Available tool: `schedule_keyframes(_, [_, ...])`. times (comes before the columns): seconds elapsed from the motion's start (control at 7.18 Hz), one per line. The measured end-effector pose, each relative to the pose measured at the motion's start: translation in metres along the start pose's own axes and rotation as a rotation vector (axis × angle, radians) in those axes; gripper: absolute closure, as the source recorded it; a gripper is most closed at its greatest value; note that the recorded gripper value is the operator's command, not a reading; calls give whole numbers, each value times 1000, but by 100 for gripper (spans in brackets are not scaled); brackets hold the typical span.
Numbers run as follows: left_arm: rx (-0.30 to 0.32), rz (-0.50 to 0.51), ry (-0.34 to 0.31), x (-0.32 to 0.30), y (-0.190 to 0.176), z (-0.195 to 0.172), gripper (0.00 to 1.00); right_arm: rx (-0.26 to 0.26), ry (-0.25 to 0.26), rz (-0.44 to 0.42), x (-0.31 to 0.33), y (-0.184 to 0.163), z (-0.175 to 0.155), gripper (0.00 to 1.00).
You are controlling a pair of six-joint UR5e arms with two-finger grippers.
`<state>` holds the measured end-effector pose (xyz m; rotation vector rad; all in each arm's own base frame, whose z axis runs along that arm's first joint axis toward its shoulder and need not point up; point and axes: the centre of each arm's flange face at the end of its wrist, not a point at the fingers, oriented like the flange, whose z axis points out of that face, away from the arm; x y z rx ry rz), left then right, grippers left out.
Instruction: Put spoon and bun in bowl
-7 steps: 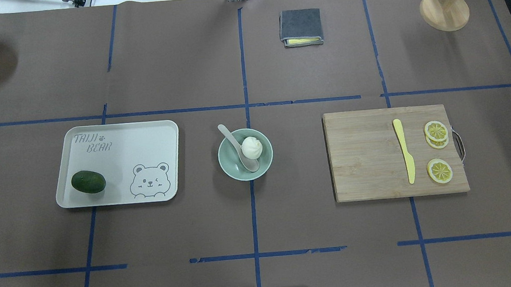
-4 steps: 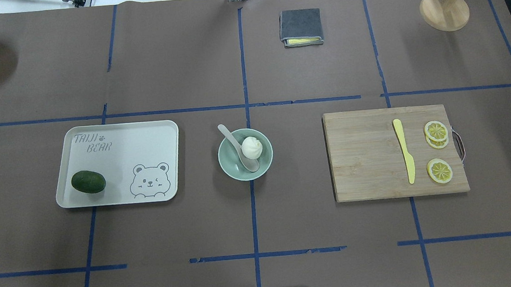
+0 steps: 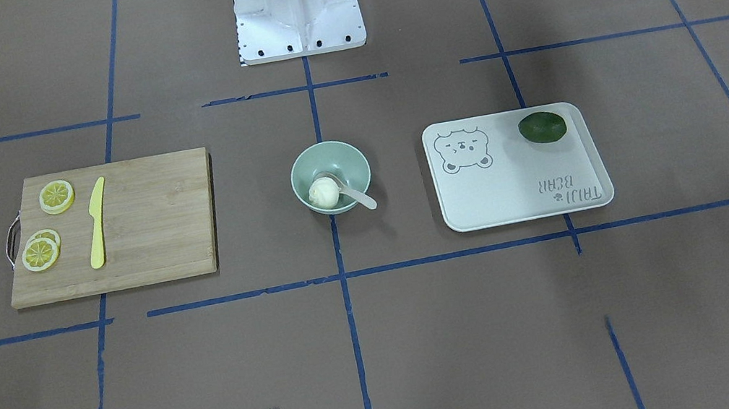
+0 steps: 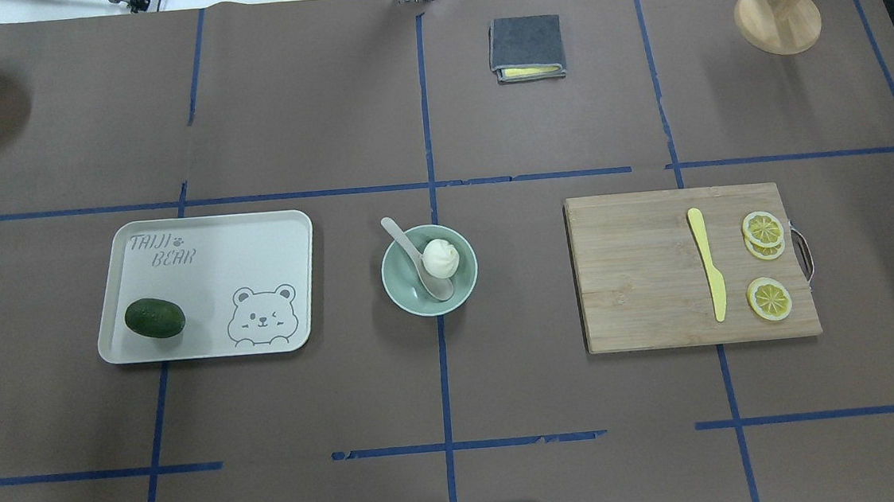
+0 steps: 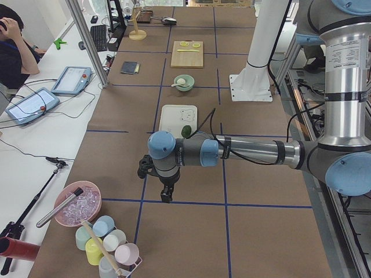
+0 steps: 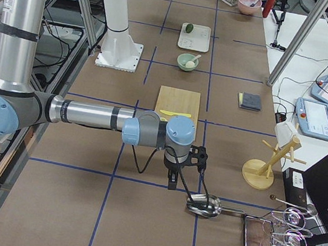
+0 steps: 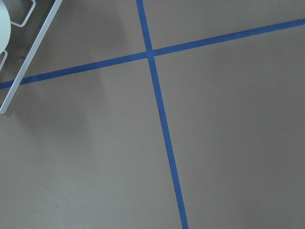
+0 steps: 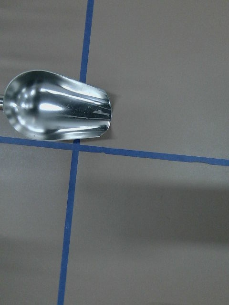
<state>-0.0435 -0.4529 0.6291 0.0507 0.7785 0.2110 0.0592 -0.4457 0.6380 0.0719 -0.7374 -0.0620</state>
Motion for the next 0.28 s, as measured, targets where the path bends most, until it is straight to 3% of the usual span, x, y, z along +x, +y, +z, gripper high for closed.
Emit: schedule_keyframes(0.28, [2,2,1,1,0,-1,0,-2,0,4,1,1,1,0])
